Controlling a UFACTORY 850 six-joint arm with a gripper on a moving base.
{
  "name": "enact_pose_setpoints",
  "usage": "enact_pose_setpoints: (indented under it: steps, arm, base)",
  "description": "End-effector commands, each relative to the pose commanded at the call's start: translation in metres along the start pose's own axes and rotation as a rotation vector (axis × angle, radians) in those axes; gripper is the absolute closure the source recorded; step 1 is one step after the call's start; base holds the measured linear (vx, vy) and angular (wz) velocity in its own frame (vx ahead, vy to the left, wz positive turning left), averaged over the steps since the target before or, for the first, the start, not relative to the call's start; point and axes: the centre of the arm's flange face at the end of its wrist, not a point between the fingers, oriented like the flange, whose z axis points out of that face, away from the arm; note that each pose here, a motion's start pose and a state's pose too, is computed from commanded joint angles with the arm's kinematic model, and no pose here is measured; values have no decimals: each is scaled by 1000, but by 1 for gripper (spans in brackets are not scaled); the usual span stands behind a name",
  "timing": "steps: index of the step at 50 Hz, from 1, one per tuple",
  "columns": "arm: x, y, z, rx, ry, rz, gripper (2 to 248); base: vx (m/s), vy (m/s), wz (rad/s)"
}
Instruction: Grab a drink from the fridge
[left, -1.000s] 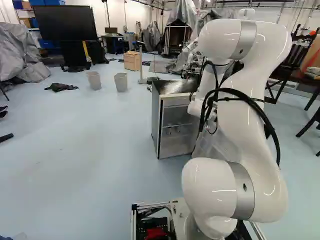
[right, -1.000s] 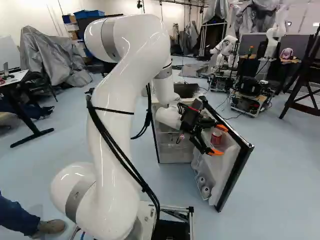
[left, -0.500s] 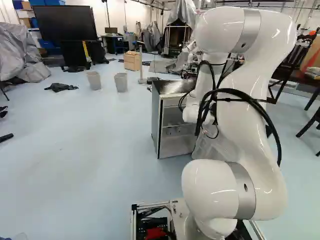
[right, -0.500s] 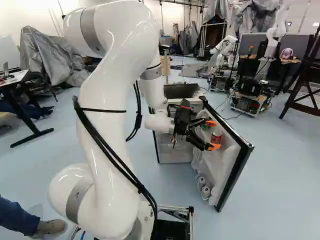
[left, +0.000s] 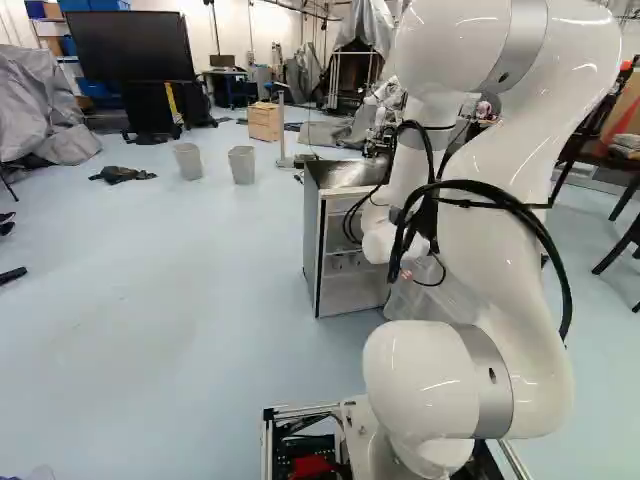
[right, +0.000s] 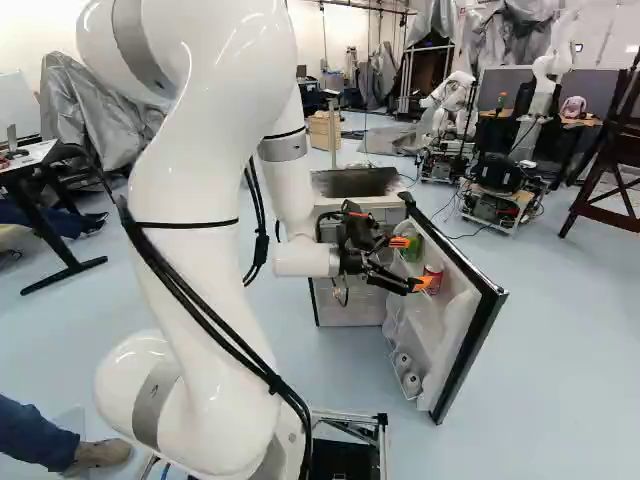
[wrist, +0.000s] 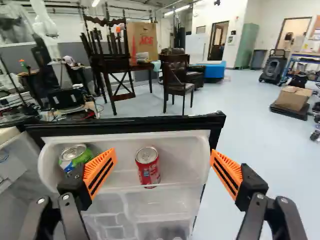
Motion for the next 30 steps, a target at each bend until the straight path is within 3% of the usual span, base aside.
enact_pose_setpoints:
  steps: [14,30]
  arm:
    - [0,8,-18,155,-13,-49,3]
    - [-1,-3,-24,322,-16,-82,3]
  base:
    - [0,0,0]
    - [0,0,0]
